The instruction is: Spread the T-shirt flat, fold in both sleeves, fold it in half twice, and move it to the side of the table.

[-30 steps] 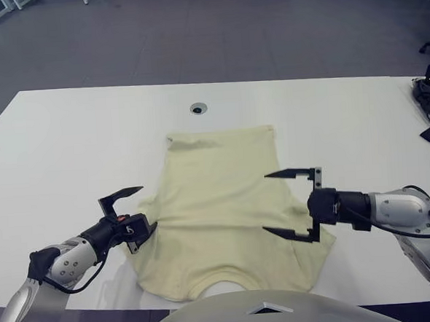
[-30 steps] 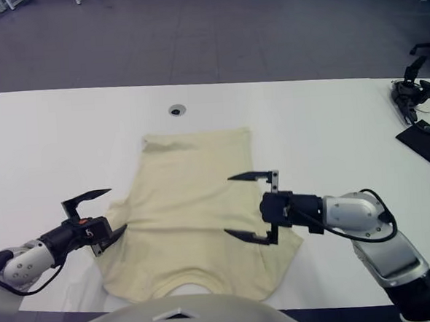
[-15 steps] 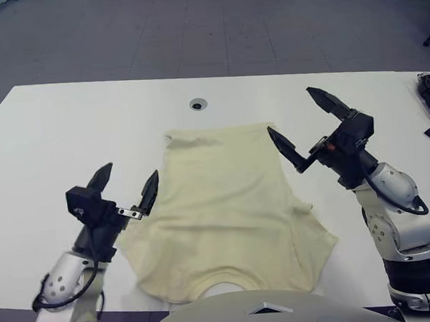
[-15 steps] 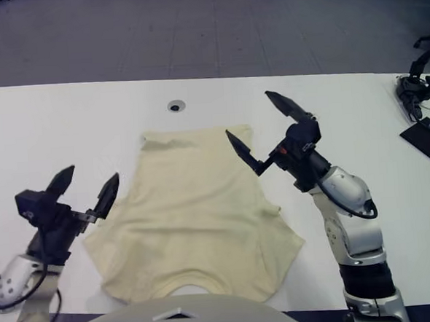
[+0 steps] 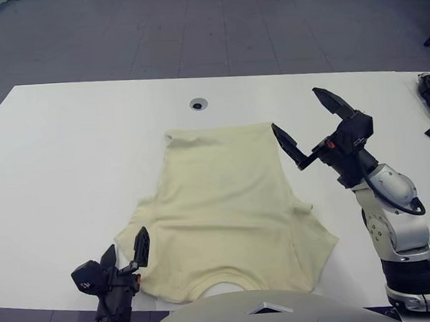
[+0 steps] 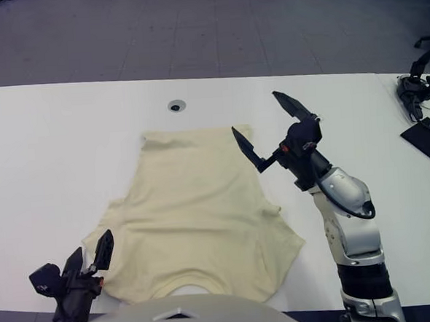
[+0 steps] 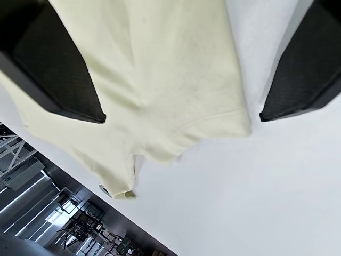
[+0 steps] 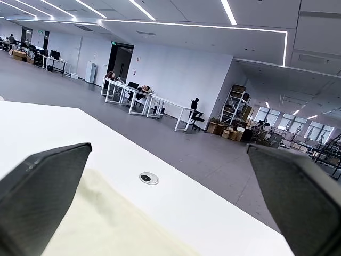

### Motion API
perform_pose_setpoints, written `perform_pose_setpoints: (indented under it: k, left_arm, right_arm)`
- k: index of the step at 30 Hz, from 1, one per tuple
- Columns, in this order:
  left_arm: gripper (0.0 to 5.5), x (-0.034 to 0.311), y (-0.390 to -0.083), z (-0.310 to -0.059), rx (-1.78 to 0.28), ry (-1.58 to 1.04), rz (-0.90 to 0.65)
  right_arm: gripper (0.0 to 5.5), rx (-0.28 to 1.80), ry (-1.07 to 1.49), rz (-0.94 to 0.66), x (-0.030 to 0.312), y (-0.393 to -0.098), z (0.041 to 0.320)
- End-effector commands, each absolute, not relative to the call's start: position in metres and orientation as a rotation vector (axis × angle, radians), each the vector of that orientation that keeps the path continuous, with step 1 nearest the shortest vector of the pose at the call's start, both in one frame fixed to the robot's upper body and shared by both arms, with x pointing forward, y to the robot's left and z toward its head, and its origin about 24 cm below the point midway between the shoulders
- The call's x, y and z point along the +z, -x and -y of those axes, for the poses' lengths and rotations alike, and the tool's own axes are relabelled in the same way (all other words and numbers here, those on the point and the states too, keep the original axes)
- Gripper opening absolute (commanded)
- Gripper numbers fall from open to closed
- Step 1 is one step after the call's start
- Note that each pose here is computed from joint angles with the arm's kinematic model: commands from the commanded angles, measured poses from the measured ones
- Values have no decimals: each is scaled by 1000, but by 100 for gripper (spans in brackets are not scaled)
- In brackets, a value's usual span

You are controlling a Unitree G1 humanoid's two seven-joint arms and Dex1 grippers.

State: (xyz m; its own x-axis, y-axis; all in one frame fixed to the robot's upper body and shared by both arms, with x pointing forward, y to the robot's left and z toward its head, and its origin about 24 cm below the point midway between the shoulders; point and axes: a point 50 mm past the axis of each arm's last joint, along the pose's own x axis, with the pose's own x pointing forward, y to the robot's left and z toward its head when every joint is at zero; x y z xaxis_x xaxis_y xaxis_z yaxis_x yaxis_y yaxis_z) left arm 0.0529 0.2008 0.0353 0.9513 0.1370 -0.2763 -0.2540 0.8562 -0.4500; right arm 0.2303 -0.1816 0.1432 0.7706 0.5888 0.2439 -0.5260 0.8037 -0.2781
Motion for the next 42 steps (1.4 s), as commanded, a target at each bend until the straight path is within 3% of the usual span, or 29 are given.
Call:
perform_pose_setpoints:
  k: [1, 4, 6, 18, 37, 42]
  left_arm:
    - [538, 32, -51, -207, 250, 467, -245]
    - [538, 29, -52, -207, 221, 447, -265]
    - [510, 30, -56, -208, 211, 444, -262]
    - [307, 27, -74, -209, 166, 429, -304]
    - [18, 29, -73, -215, 233, 423, -271]
    - [4, 35, -73, -212, 202, 366, -235]
  right_arm:
    - [540, 607, 209, 326, 145, -229, 181]
    - [540, 606, 210, 325, 145, -229, 181]
    - [540, 607, 211, 325, 145, -230, 181]
    - [540, 604, 206, 321, 142, -229, 180]
    - [540, 609, 216, 311, 138, -227, 178]
    - [540, 611, 218, 308, 137, -227, 178]
